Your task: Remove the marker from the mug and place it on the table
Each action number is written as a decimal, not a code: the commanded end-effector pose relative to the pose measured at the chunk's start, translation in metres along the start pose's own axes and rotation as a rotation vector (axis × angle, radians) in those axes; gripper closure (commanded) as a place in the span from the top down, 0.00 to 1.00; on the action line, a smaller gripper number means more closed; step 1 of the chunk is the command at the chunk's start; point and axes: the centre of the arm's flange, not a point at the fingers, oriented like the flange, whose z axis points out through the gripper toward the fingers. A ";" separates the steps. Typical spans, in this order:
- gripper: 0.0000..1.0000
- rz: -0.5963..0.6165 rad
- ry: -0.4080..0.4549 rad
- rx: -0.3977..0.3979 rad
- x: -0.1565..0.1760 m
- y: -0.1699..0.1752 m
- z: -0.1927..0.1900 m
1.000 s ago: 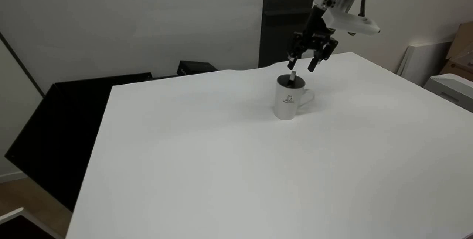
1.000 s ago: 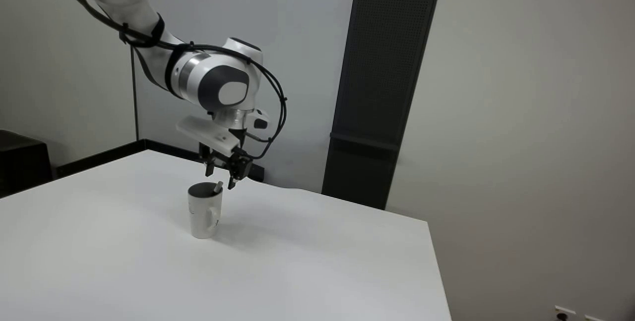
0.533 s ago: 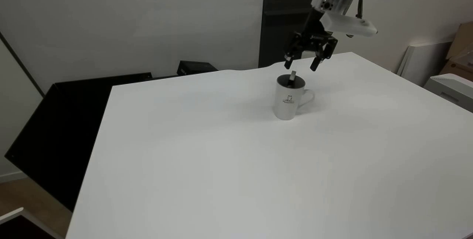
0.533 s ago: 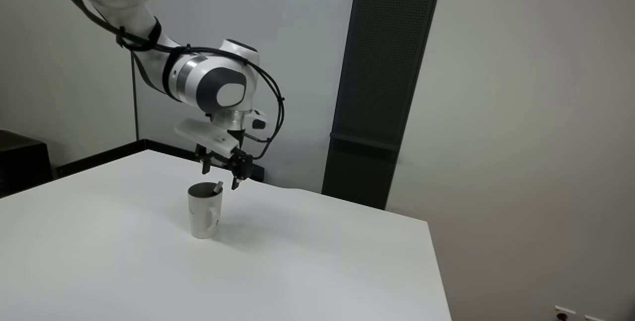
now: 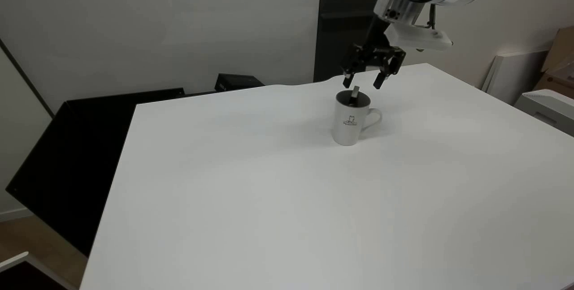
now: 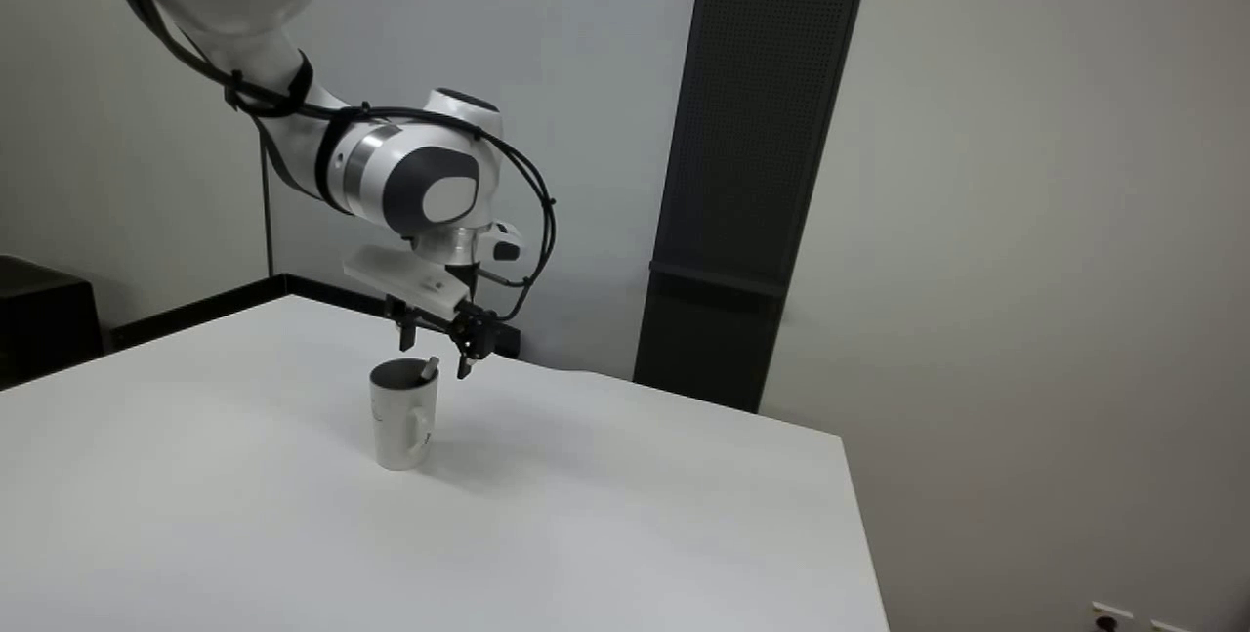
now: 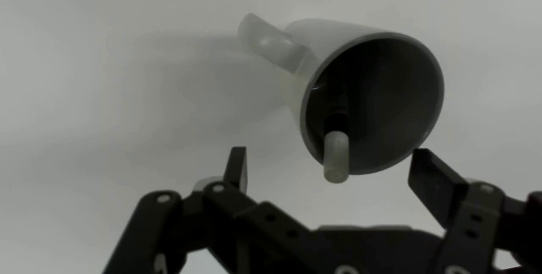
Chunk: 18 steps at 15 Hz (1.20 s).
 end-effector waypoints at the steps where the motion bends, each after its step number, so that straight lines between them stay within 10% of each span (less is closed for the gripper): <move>1: 0.69 -0.003 0.014 -0.016 0.006 -0.002 0.002; 12: 0.02 -0.017 0.039 -0.034 0.005 -0.003 -0.007; 18: 0.06 0.003 0.027 -0.026 0.009 0.000 -0.016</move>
